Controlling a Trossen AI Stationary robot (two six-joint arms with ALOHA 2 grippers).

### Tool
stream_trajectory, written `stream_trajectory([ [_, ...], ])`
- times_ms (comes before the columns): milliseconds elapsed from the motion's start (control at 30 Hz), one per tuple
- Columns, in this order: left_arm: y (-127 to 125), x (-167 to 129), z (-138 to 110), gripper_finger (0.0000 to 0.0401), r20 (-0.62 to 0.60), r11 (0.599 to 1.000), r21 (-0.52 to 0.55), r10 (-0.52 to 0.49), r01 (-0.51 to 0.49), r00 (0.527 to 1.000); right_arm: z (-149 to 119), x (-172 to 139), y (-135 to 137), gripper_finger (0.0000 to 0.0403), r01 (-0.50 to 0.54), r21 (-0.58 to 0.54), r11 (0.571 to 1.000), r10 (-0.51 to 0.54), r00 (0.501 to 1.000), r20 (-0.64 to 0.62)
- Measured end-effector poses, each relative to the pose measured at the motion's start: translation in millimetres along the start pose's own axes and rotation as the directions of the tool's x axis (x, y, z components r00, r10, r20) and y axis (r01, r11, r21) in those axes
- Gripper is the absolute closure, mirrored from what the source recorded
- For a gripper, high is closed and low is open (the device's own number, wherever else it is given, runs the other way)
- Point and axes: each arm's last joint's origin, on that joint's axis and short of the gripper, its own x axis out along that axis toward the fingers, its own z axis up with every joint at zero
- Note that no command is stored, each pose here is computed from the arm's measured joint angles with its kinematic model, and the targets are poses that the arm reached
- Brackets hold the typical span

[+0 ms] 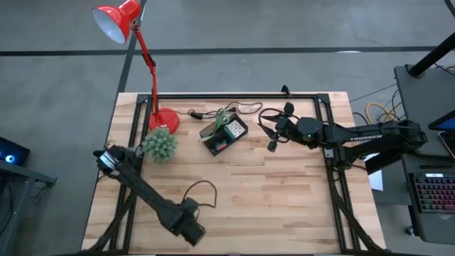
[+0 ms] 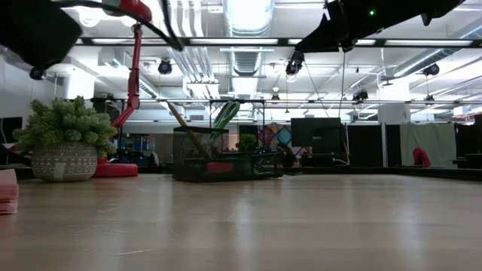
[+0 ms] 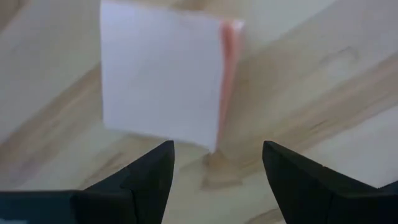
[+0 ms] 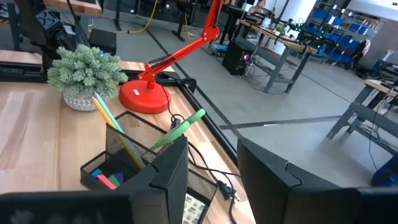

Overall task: Pick and place office supplies into organizer
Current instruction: Put the light pink sticky notes into the black desk organizer

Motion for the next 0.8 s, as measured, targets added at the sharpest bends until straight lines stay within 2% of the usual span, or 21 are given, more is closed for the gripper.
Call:
stream_trajectory([
  [167,4.7,4.9,-10.3,0.017,0.059,0.999,-0.037,0.01,-0.007,0.998,-0.1,0.1,0.1,0.0276,0.0,0.0,1.0,0.0,1.0,-0.001],
  [400,5.6,18.3,-8.2,0.017,0.095,0.998,-0.038,0.047,-0.043,0.994,0.0,0.0,0.0,0.0282,0.0,0.0,1.0,0.0,1.0,0.0],
  [667,5.2,29.0,-9.2,0.0173,0.065,0.996,0.017,0.086,-0.087,0.994,-0.6,0.0,0.1,0.0279,0.0,-0.001,1.0,0.0,1.0,-0.002],
  [800,5.1,29.6,-9.3,0.0202,0.063,0.993,0.074,0.086,-0.09,0.994,-0.9,0.0,0.2,0.0285,0.0,-0.001,1.0,0.0,1.0,-0.002],
])
